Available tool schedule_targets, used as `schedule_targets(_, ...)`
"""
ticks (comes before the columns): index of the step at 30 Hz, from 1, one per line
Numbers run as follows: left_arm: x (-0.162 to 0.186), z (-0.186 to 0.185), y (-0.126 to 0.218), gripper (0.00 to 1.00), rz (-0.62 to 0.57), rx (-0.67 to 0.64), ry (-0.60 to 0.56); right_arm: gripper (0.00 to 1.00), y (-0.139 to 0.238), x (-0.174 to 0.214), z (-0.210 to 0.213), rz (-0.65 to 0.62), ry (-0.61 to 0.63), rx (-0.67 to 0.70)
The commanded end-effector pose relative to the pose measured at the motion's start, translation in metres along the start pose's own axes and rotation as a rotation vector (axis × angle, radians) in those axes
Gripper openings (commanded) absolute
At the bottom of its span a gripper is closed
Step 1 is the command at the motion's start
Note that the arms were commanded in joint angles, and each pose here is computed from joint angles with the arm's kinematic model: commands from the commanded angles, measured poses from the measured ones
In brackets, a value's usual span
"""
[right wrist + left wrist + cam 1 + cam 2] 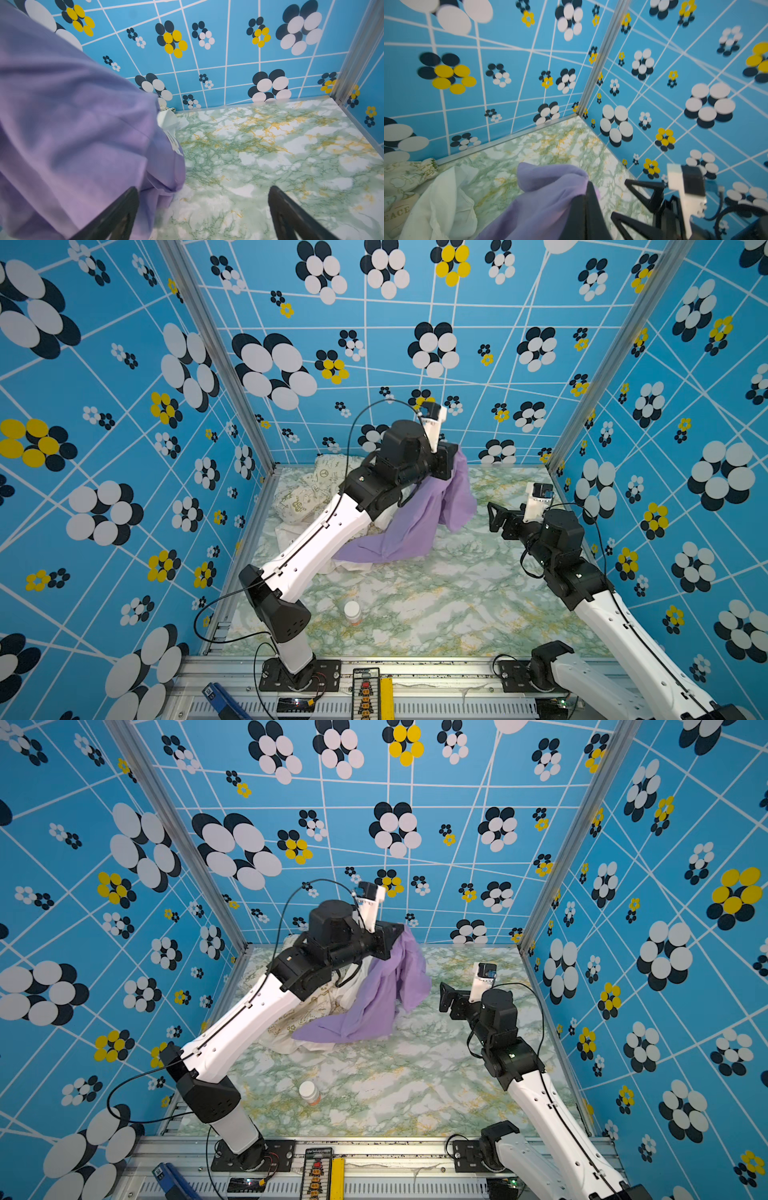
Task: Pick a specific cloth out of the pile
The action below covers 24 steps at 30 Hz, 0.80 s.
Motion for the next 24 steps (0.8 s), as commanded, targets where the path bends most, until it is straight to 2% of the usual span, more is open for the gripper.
schedule_targets(1, 0.043, 0.009, -0.028, 0.17, 0.073, 0.023, -0.096, 0.99, -0.001, 0.008, -0.005, 0.038, -0.051, 0.042)
schedule_targets(3, 0.069, 0.022, -0.034, 0.38, 0.142, -0.017, -0.145, 0.99, -0.001, 0.009, -0.004, 0.043, -0.055, 0.031)
schedule_targets(4, 0.077, 0.03, -0.033, 0.55, 0.158, -0.055, -0.164, 0.99, -0.002, 0.009, -0.003, 0.043, -0.054, 0.012)
schedule_targets(5, 0.08, 0.036, -0.028, 0.67, 0.151, -0.098, -0.173, 0.99, -0.003, 0.01, -0.001, 0.047, -0.055, -0.01)
schedule_targets(8, 0.078, 0.046, 0.0, 0.95, 0.072, -0.142, -0.178, 0.99, -0.008, 0.013, 0.004, 0.059, -0.05, -0.072)
schedule_targets(9, 0.076, 0.048, 0.01, 1.0, 0.04, -0.148, -0.175, 0.99, -0.009, 0.014, 0.005, 0.063, -0.05, -0.091)
schedule_targets(13, 0.065, 0.064, 0.061, 0.99, -0.074, -0.204, -0.146, 0.99, -0.019, 0.014, 0.015, 0.067, -0.058, -0.202)
schedule_targets(17, 0.066, 0.088, 0.106, 0.99, -0.109, -0.337, -0.11, 0.99, -0.034, 0.018, 0.028, 0.125, -0.054, -0.304)
schedule_targets(19, 0.072, 0.099, 0.126, 0.99, -0.116, -0.388, -0.08, 0.99, -0.04, 0.021, 0.039, 0.176, 0.002, -0.34)
schedule_targets(24, 0.088, 0.12, 0.165, 0.99, -0.124, -0.457, 0.031, 0.99, -0.051, 0.035, 0.082, 0.317, 0.245, -0.452)
Point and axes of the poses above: each gripper's point midway between its finger pads, its own y axis back along the fingers, its own z axis along the line the jaws close on, x = y × z, the point moved 10 cm from there along y, back along the fingers, and after that the axes turned 13 degrees about y, right-handed, at the moved point
